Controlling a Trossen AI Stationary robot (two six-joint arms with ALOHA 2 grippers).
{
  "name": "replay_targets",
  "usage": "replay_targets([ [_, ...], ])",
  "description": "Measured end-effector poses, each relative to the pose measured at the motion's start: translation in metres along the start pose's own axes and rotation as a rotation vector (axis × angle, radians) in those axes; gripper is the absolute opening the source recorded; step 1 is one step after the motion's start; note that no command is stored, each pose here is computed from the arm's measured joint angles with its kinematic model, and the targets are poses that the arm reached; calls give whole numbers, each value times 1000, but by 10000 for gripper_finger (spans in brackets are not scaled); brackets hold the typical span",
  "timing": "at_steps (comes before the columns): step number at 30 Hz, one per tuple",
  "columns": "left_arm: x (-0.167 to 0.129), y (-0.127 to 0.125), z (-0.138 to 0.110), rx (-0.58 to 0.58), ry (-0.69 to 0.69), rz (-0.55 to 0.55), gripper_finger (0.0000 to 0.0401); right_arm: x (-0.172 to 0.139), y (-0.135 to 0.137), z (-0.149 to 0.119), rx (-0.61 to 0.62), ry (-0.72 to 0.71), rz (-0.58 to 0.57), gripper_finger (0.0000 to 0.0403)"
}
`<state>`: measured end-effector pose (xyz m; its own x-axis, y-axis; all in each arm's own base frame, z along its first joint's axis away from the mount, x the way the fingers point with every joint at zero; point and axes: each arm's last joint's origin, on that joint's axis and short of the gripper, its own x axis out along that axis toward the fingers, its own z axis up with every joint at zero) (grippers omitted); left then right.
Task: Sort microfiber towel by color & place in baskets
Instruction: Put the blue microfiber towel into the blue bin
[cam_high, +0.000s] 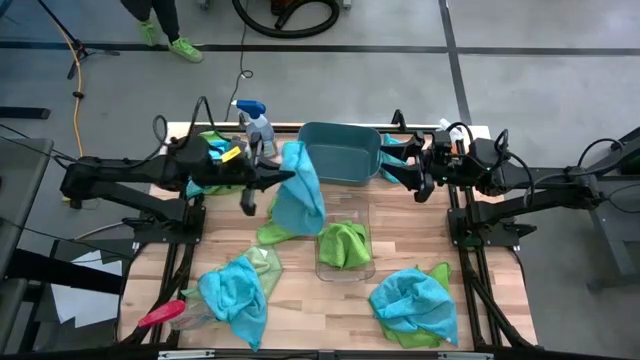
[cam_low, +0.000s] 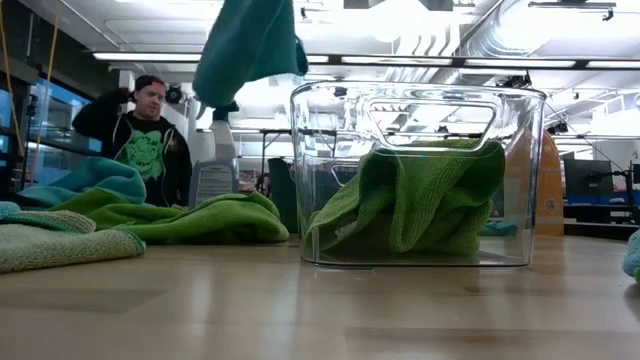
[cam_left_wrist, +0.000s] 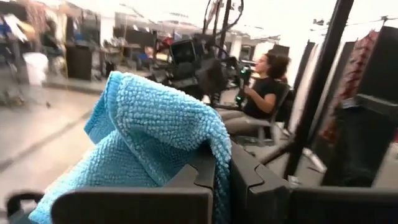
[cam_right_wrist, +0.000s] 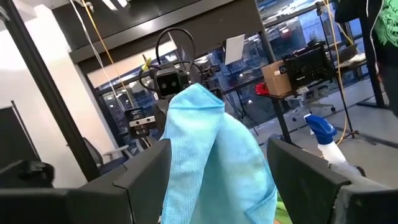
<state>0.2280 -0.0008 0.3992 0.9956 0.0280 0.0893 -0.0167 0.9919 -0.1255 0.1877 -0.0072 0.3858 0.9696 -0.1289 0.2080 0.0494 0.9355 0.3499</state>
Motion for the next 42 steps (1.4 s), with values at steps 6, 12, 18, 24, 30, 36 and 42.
replay_targets([
  [6,45,30,-18,91,-53,96,0,0,0,2,-36,-25,-6,261],
  [12,89,81,-16,184,-23,199,0,0,0,5,-81,-67,-51,261],
  [18,120,126,-28,235,33,294,0,0,-1,6,-107,-80,-86,261],
  [24,136,144,-69,175,215,339,0,0,-1,6,-108,-78,-86,261],
  [30,145,158,-133,123,534,462,0,0,-1,5,-108,-76,-85,261],
  [36,145,166,-188,-55,762,530,0,0,-1,4,-109,-67,-87,261],
  [42,142,173,-210,-188,838,593,2,0,-2,4,-110,-61,-88,261],
])
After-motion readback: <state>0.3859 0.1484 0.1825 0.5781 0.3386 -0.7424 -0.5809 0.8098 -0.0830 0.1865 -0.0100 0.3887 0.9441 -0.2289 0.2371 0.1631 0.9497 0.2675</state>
